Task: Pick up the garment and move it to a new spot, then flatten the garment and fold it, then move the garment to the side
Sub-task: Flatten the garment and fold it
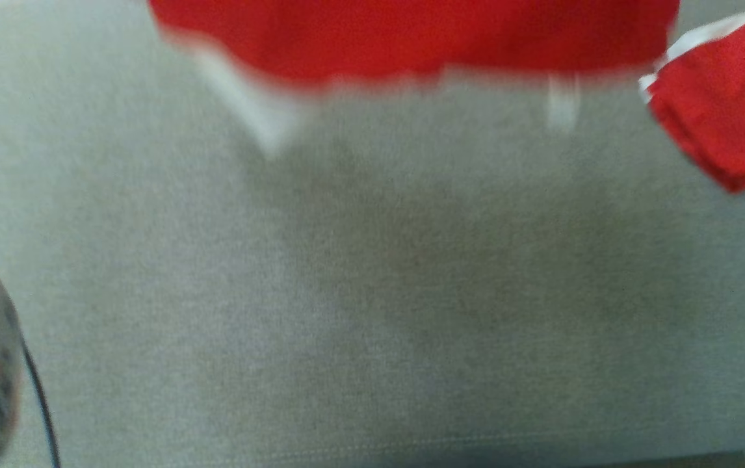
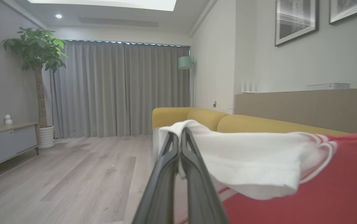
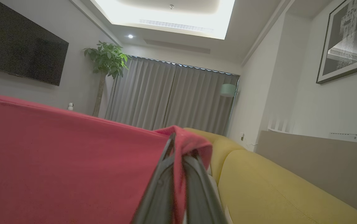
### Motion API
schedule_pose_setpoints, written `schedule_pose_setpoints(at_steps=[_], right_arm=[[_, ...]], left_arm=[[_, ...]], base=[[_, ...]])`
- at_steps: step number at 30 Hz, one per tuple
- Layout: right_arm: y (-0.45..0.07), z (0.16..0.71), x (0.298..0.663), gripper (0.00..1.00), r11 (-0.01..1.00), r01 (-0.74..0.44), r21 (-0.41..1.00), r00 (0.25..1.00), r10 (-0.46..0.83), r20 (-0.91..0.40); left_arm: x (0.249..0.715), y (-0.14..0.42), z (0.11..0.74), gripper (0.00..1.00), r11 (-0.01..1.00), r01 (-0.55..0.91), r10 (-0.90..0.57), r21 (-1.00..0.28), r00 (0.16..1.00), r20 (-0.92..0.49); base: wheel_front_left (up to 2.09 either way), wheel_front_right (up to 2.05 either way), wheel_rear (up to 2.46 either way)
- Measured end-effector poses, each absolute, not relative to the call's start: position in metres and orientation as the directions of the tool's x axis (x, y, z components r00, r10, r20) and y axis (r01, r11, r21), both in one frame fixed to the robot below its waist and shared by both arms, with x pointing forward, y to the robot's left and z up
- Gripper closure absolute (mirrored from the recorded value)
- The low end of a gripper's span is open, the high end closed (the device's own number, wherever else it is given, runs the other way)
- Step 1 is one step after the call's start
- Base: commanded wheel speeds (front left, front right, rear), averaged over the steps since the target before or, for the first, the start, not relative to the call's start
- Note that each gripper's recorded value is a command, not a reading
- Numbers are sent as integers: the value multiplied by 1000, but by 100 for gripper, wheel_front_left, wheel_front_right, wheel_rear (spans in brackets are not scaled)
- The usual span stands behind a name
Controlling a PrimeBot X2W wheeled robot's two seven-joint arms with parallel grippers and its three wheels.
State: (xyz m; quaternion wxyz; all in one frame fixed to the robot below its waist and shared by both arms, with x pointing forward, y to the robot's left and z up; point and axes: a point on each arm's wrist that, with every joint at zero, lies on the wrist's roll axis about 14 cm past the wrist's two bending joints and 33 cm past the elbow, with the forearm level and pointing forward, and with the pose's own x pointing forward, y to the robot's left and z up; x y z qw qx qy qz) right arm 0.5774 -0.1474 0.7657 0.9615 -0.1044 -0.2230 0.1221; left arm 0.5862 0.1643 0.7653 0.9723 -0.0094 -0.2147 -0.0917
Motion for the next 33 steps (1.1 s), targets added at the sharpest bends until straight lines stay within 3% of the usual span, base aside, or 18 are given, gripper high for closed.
schedule_pose_setpoints(at_steps=[5,9,16,24,33], right_arm=[[-151,776,634,100,943,-122,-310,831,268,488],[-154,775,662,100,963,-111,-246,815,230,532],[-129,684,686,100,966,-207,-156,889,252,381],[-101,559,650,100,938,-338,-76,932,345,110],[-109,494,575,100,909,-416,-32,903,409,-133]], left_arm=[[638,178,771,100,992,127,-125,29,870,477],[658,182,767,100,994,102,-110,43,856,505],[672,189,695,100,994,104,-109,32,921,373],[626,188,574,100,991,130,-132,20,980,152],[523,193,494,100,985,175,-174,10,984,-40]], base=[[0,0,0],[0,0,0],[0,0,0],[0,0,0],[0,0,0]])
